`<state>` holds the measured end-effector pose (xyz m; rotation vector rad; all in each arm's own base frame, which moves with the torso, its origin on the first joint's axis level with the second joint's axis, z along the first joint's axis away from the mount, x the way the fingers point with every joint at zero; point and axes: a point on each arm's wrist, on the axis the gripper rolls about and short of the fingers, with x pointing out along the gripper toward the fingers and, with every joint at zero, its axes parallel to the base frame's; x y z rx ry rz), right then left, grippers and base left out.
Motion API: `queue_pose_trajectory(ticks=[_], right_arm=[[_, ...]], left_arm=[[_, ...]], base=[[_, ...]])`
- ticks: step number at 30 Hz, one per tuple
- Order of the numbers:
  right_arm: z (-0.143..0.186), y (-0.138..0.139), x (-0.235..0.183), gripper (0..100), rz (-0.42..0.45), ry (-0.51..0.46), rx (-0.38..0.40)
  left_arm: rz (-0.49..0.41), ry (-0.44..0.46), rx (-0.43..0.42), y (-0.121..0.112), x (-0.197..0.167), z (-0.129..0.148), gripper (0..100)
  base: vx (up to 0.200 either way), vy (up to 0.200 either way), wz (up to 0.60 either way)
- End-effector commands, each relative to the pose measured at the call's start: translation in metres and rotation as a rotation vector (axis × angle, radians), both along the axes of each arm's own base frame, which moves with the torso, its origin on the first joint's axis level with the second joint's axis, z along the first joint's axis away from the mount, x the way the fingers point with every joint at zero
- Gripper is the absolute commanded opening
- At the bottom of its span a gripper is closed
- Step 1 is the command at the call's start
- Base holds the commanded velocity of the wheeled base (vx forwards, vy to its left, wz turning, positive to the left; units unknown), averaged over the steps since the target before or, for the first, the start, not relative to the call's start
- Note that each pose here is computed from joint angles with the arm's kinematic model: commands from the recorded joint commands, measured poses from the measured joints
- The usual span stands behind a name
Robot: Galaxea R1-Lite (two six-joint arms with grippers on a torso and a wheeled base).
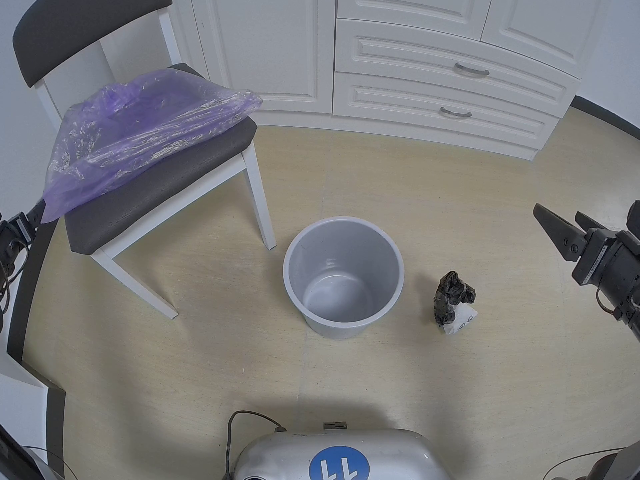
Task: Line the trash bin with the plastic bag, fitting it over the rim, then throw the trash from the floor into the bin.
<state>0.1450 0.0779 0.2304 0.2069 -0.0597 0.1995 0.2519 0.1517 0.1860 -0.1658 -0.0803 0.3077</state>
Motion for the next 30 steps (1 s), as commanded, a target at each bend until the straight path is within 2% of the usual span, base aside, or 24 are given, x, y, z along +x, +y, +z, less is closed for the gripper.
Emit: queue_pose_trajectory(ticks=[1,6,14,17,21,25,26,29,30], right_arm=[[0.003,0.0,-0.001,100,0.0,-0.02,0.011],[0.005,-0.001,-0.001,100,-0.013,-0.035,0.02],[0.004,-0.002,-0.002,100,-0.016,-0.029,0.013],[0.004,-0.003,-0.003,100,-0.021,-0.03,0.009],[0.004,-0.003,-0.003,100,-0.064,-0.017,0.003],[0.011,-0.006,-0.006,100,-0.097,0.006,-0.009],[0.012,-0.007,-0.008,100,-0.096,0.025,-0.018],[0.013,-0.008,-0.01,100,-0.095,0.05,-0.028],[0.012,-0.008,-0.01,100,-0.095,0.064,-0.034]], left_arm=[[0.02,-0.077,-0.02,0.0,0.008,0.017,100],[0.014,-0.13,-0.042,-0.004,0.002,0.031,100],[0.012,-0.083,-0.05,-0.004,0.001,0.02,100],[-0.015,-0.053,-0.024,-0.006,-0.006,0.017,100],[-0.046,-0.063,-0.007,-0.014,-0.019,0.027,100],[-0.08,-0.025,-0.027,-0.034,-0.048,0.048,100],[-0.096,0.01,-0.05,-0.039,-0.056,0.054,100],[-0.098,0.073,-0.088,-0.038,-0.058,0.056,100],[-0.086,0.122,-0.111,-0.031,-0.056,0.051,100]], base=[[0.0,0.0,0.0],[0.0,0.0,0.0],[0.0,0.0,0.0],[0.0,0.0,0.0],[0.0,0.0,0.0],[0.0,0.0,0.0],[0.0,0.0,0.0],[0.0,0.0,0.0],[0.0,0.0,0.0]])
